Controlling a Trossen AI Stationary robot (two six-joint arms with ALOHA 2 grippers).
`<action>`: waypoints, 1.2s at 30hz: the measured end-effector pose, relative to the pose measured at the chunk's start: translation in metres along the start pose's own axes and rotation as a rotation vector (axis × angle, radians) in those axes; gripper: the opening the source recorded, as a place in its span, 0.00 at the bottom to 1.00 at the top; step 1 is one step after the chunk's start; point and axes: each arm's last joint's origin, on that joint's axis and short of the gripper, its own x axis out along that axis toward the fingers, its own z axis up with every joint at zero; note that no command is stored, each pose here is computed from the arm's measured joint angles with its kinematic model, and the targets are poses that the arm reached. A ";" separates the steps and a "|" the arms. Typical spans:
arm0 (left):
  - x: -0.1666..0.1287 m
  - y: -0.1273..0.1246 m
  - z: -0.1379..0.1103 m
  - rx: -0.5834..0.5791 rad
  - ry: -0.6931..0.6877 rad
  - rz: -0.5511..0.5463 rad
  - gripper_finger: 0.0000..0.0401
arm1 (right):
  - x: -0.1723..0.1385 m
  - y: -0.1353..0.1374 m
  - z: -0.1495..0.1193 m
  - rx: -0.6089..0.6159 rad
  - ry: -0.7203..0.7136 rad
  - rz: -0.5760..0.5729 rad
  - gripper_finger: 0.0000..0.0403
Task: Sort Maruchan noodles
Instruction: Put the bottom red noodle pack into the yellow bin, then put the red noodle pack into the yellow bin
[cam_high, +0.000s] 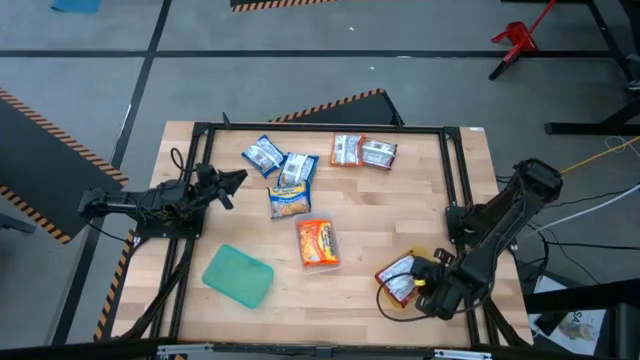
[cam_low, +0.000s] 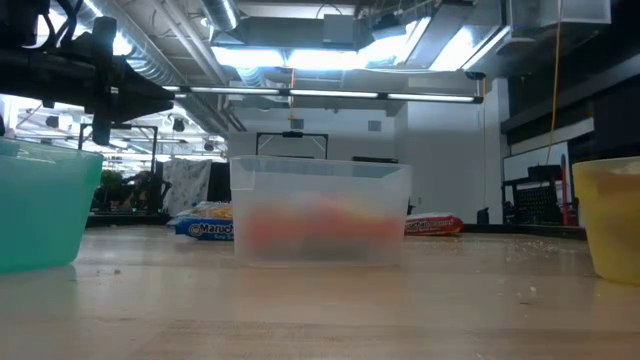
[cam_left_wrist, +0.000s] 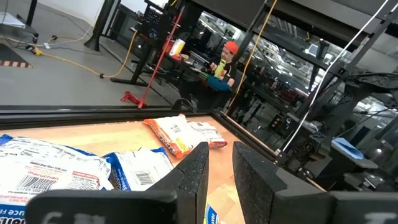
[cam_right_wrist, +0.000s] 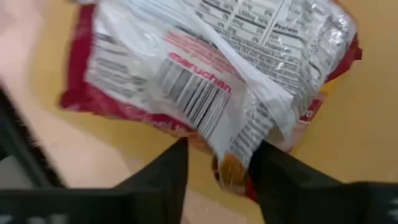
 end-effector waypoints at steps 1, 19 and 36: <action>0.000 0.000 0.000 0.000 0.000 0.001 0.17 | -0.005 0.000 0.001 -0.001 -0.003 0.014 0.41; 0.000 0.000 0.000 0.001 0.001 0.000 0.17 | -0.106 -0.088 0.093 0.064 -0.487 -0.241 0.66; 0.000 0.000 0.000 0.011 0.002 -0.001 0.17 | -0.076 -0.229 0.213 0.084 -0.251 -0.274 0.84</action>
